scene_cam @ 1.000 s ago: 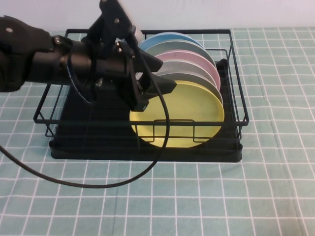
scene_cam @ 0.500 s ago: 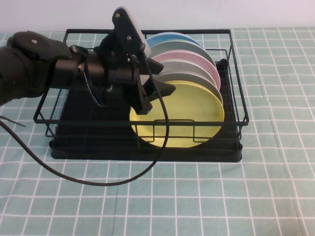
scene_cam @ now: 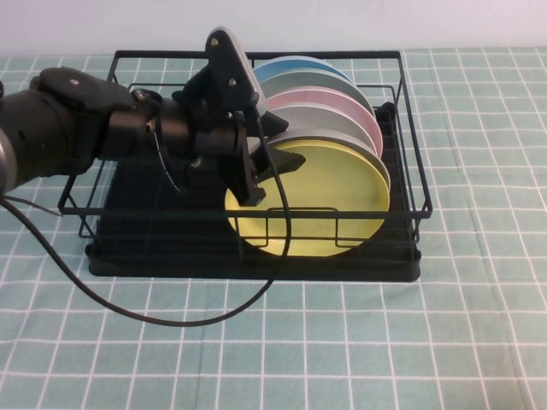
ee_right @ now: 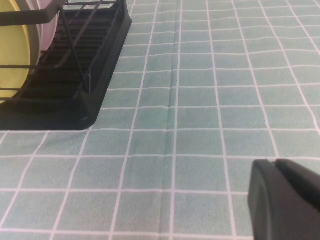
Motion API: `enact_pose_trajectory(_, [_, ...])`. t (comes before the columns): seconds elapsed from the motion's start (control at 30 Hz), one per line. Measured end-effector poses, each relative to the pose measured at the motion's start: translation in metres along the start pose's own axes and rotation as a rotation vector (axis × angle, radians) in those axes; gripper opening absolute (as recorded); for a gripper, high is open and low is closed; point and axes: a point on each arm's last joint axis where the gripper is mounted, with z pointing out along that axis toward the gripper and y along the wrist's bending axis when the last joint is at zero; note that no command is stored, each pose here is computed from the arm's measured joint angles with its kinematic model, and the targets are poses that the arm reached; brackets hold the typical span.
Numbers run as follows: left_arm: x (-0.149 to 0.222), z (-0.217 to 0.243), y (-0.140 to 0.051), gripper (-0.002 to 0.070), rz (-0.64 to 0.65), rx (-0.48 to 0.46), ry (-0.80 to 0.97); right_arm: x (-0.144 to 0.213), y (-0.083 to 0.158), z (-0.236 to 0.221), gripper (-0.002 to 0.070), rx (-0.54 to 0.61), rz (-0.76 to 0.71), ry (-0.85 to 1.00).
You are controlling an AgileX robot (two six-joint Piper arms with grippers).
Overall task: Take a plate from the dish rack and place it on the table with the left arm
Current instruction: Grasp the plate from the shelf
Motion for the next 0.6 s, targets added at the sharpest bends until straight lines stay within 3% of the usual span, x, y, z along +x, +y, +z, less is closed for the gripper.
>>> enact_pose_trajectory(0.33, [-0.027,-0.030,0.005,0.0353,0.153,-0.114,-0.031,0.000,0.000,0.000,-0.0018,0.000,0.000,0.000])
enact_pose_trajectory(0.6, [-0.030,-0.038,-0.007,0.0352,0.167,-0.008,-0.008,0.000,0.000,0.000,-0.0018,0.000,0.000,0.000])
